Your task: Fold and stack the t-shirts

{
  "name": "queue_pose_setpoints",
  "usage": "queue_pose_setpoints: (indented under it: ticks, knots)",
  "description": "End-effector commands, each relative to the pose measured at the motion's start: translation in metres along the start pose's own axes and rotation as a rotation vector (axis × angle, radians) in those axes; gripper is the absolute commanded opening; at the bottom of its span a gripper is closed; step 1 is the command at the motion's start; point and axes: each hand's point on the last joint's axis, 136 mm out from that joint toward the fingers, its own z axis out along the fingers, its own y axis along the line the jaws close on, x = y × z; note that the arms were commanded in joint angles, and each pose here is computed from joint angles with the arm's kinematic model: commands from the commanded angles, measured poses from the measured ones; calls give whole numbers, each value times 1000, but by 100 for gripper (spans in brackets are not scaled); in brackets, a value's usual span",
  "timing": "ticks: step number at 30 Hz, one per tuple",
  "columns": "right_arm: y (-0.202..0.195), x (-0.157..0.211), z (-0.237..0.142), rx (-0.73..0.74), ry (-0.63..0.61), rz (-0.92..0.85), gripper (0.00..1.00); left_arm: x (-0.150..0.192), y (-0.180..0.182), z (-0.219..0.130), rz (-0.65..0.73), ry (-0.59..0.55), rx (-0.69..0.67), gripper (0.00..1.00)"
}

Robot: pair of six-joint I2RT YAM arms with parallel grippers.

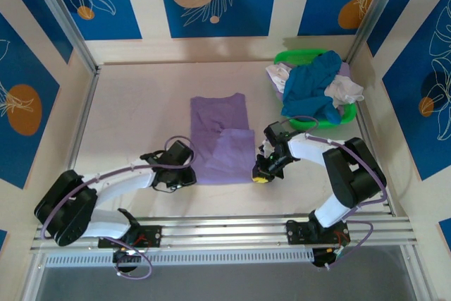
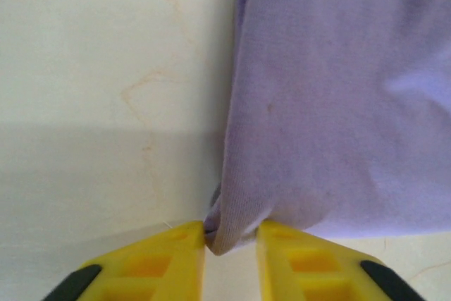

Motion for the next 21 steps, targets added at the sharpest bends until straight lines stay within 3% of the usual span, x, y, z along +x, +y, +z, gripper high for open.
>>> queue_pose_setpoints:
  ticks: [1, 5, 14, 21]
  knots:
    - [11, -2, -2, -36, 3, -24, 11, -2, -12, 4, 16, 7, 28, 15]
    - [12, 3, -6, -35, 5, -27, 3, 2, -9, 2, 10, 18, 23, 0]
    - [5, 39, -11, -36, 39, -23, 0, 33, 6, -14, 12, 19, 16, 0]
    - [13, 77, -34, -57, 34, -25, 0, 41, -2, -50, 18, -31, 49, 0]
